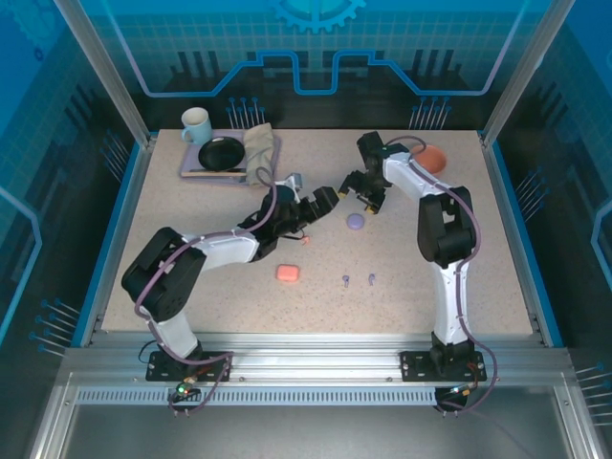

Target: Insert the wireless bluetooth earbuds into the charging case

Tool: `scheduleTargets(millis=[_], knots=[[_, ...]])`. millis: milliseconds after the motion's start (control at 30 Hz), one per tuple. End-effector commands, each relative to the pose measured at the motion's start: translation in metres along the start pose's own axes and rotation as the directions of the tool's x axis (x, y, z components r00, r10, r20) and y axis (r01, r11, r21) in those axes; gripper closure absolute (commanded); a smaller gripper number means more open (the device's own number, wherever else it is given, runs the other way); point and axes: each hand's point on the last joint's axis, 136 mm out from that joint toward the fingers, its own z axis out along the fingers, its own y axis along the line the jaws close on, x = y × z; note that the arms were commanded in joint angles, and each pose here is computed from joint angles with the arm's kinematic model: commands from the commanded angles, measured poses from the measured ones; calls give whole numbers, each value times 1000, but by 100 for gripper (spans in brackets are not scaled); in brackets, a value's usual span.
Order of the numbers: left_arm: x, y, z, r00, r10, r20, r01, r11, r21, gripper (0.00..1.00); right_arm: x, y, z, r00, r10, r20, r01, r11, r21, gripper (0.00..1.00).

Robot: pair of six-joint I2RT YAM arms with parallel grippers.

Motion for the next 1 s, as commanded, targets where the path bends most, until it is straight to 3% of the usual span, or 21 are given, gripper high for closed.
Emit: scheduleTargets(millis=[0, 400, 733, 867, 967], knots=[[-10, 14, -14, 999, 32, -3, -32, 996, -79, 1, 7, -10, 10, 998, -45, -52, 47, 998, 37, 23], [-19, 12, -22, 999, 48, -2, -48, 993, -109, 1, 41, 0, 9, 988, -114, -102, 112, 993, -21, 25], [-23, 12, -24, 999, 48, 4, -47, 993, -112, 1, 97, 15, -8, 962, -230, -147, 216, 971, -105, 26], [-28, 12, -28, 998, 52, 18, -50, 992, -115, 1, 86, -10, -21, 974, -213, -74, 214, 977, 1, 26], [-33, 11, -30, 998, 51, 27, -47, 992, -113, 1, 67, -9, -25, 977, -214, -26, 214, 977, 13, 26]])
